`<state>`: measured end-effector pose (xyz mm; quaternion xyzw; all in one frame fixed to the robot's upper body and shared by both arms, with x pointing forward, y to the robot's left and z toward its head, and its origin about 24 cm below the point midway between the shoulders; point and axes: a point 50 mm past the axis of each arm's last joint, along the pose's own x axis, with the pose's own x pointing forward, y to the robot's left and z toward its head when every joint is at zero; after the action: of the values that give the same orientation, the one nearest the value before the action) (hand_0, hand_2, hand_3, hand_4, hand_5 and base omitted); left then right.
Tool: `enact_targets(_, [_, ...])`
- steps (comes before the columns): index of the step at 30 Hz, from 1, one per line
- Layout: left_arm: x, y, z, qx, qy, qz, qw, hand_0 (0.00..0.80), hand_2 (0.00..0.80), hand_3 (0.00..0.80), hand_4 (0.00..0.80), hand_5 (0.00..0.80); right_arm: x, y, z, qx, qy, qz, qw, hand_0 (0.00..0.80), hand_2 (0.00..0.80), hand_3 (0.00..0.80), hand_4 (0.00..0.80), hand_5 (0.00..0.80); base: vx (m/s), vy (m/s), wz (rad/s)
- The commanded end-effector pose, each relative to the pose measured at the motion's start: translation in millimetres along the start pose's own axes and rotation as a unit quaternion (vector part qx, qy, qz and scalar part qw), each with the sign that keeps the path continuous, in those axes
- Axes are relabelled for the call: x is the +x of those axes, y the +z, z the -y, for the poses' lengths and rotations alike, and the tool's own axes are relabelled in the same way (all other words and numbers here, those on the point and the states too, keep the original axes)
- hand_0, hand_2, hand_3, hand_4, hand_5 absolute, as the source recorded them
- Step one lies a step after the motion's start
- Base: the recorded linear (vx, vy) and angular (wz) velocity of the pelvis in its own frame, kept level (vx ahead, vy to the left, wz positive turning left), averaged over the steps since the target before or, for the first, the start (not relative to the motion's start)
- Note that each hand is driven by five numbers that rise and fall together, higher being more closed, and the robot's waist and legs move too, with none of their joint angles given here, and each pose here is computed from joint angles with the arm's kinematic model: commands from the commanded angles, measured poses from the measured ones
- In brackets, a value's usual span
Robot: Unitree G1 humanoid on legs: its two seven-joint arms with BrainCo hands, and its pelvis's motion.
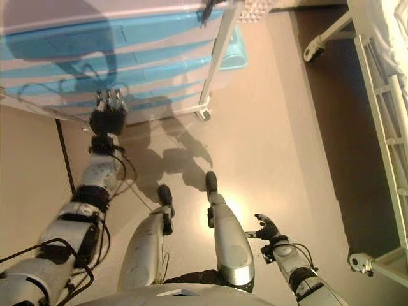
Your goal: Open the drawer and pick up the medicine
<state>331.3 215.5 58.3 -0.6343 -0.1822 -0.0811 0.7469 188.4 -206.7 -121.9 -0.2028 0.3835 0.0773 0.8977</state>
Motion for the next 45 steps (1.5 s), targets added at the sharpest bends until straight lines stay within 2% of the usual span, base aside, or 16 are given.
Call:
enact_targets(1, [-12.1,-23.4,73.9,-0.060,-0.371,-0.040,0.926,0.800,0.800,0.800,0.800,0.800,-1.8,-2.8,2.9,-0.025,0.007,-0.001,1.000,0.000,0.000,0.000,0.000,0.000,-0.001,-0.044,0.46])
enact_targets(7, [-67.2,-7.1,19.7,-0.116,-0.277,-0.017,0.954,0.800,0.800,0.800,0.800,0.800,-2.6,-6.4,28.0,-0.044,-0.015,-0.017,0.999,0.000,0.000,0.000,0.000,0.000,-0.020,-0.055,0.52])
enact_targets(13, [-157.4,26.2,-48.3,-0.104,-0.037,0.026,0.994,0.800,0.800,0.800,0.800,0.800,-3.0,-6.6,41.7,-0.051,-0.022,-0.022,0.998,0.000,0.000,0.000,0.000,0.000,-0.012,-0.054,0.26])
enact_targets(17, [-220.0,34.2,-79.1,-0.059,0.169,0.019,0.984,0.800,0.800,0.800,0.800,0.800,-3.9,-12.2,41.1,-0.039,-0.023,-0.026,0.999,0.000,0.000,0.000,0.000,0.000,-0.001,-0.034,0.12])
enact_targets(20, [-267.2,40.3,-95.5,-0.005,0.353,-0.001,0.936,0.800,0.800,0.800,0.800,0.800,-5.2,-19.6,37.6,-0.023,-0.028,-0.038,0.999,0.000,0.000,0.000,0.000,0.000,0.023,0.006,0.25])
enact_targets(22, [-302.0,50.8,-101.2,0.039,0.466,-0.021,0.884,0.800,0.800,0.800,0.800,0.800,-6.9,-26.2,38.8,-0.013,-0.035,-0.049,0.998,0.000,0.000,0.000,0.000,0.000,0.011,0.054,0.31])
enact_targets(25, [-338.2,64.5,-101.4,0.091,0.576,-0.047,0.811,0.800,0.800,0.800,0.800,0.800,-10.2,-36.7,37.8,-0.007,-0.042,-0.069,0.997,0.000,0.000,0.000,0.000,0.000,0.020,0.093,0.31])
enact_targets(29, [-353.9,73.8,-101.3,0.167,0.649,-0.103,0.735,0.800,0.800,0.800,0.800,0.800,-15.2,-50.7,33.1,-0.008,-0.046,-0.092,0.995,0.000,0.000,0.000,0.000,0.000,0.025,0.069,0.08])
enact_targets(30, [-356.8,76.8,-101.5,0.194,0.673,-0.121,0.704,0.800,0.800,0.800,0.800,0.800,-17.3,-55.7,31.8,-0.006,-0.049,-0.101,0.994,0.000,0.000,0.000,0.000,0.000,0.046,0.043,0.16])
enact_targets(31, [-358.9,77.3,-101.8,0.214,0.690,-0.140,0.677,0.765,0.765,0.765,0.765,0.765,-18.8,-59.0,30.8,-0.005,-0.051,-0.106,0.993,0.000,0.000,0.000,0.000,0.000,0.059,0.042,0.24])
enact_targets(32, [-360.2,77.7,-102.0,0.229,0.702,-0.151,0.657,0.311,0.311,0.311,0.311,0.311,-20.2,-62.2,29.7,-0.004,-0.055,-0.112,0.992,0.000,0.000,0.000,0.000,0.000,0.059,0.034,0.22])
enact_targets(33, [-361.7,78.5,-102.1,0.246,0.715,-0.166,0.633,0.000,0.000,0.000,0.000,0.000,-22.1,-66.3,29.8,-0.007,-0.061,-0.121,0.991,0.000,0.000,0.000,0.000,0.000,0.059,0.031,0.15])
enact_targets(36, [-358.4,83.2,-102.4,0.370,0.700,-0.273,0.547,0.000,0.000,0.000,0.000,0.000,-28.7,-80.0,31.6,-0.016,-0.089,-0.162,0.983,0.000,0.000,0.000,0.000,0.000,0.054,0.023,-0.11])
enact_targets(37, [-350.1,84.4,-103.8,0.456,0.655,-0.340,0.497,0.000,0.000,0.000,0.000,0.000,-32.1,-86.1,34.3,-0.016,-0.113,-0.183,0.977,0.000,0.000,0.000,0.000,0.000,0.033,0.023,-0.26])
enact_targets(40, [-328.2,76.9,-108.6,0.594,0.510,-0.468,0.410,0.000,0.000,0.000,0.000,0.000,-39.5,-94.9,48.9,-0.007,-0.180,-0.216,0.960,0.000,0.000,0.000,0.000,0.000,0.003,0.032,-0.23])
enact_targets(45, [-310.8,68.4,-113.6,0.572,0.487,-0.487,0.445,0.000,0.000,0.000,0.000,0.000,-50.6,-90.0,92.3,0.033,-0.331,-0.189,0.924,0.000,0.000,0.000,0.000,0.000,0.019,0.025,-0.29])
